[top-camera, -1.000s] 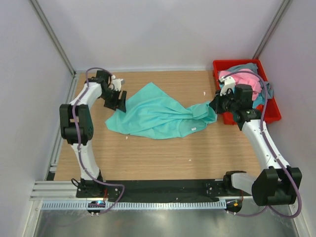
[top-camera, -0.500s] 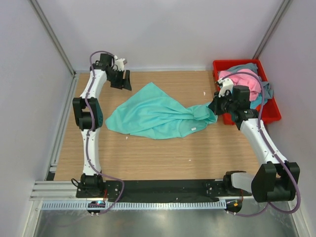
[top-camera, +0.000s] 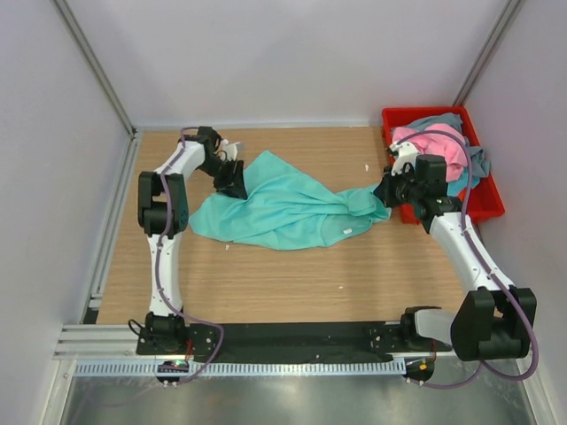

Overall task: Fold and stack the t-shirts
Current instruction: Flatten the tshirt out

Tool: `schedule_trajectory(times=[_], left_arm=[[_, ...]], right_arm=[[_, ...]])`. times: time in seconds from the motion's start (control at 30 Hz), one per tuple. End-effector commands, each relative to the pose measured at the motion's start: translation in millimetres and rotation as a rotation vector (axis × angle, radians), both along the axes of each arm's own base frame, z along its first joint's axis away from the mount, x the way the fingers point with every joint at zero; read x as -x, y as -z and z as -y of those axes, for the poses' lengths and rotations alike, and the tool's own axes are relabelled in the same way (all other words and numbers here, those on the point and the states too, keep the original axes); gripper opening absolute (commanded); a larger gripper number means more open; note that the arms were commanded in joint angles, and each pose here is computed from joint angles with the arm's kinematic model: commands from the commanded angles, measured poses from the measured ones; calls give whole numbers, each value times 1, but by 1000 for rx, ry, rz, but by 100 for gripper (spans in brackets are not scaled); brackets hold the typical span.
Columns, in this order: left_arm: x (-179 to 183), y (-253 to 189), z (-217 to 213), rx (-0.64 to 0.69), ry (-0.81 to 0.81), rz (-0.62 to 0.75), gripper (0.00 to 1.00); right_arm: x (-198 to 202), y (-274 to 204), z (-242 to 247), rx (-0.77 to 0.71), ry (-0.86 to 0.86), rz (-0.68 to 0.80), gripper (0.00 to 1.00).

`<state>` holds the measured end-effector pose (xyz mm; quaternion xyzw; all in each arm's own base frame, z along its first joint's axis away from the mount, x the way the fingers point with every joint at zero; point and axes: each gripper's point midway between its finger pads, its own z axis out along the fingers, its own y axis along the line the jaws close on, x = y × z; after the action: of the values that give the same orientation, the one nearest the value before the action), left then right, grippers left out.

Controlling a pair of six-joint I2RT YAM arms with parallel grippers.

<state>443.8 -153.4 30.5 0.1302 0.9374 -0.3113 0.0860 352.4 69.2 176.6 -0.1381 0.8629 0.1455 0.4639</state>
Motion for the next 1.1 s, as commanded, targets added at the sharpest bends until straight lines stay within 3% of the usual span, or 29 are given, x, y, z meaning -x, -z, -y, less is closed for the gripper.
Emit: schedule_trajectory(times=[0.0,0.17,0.4,0.53,0.63,0.83,1.07], left_arm=[[19,-19,-5,-21,-6,-26,48],[73,-10,-19,-91,-50,-127,52],[142,-37,-23,-111,-99,-200,55],[108,-88,-29,-122,-93,102,62],[46,-116,-46,-224,-118,376,70],[-17,-94,-52,-215,-158,340,68],[-53,-63,-52,-230,-170,335,65]], right_arm=[[-9,-7,0,1,-3,43,1],[-7,-6,1,7,-5,40,1],[-8,-5,0,6,-11,30,1],[-10,-3,-1,1,-11,28,1],[-12,-2,-2,-8,-11,20,1],[-9,-5,-1,-6,-6,24,1],[-7,-9,1,3,5,37,1]])
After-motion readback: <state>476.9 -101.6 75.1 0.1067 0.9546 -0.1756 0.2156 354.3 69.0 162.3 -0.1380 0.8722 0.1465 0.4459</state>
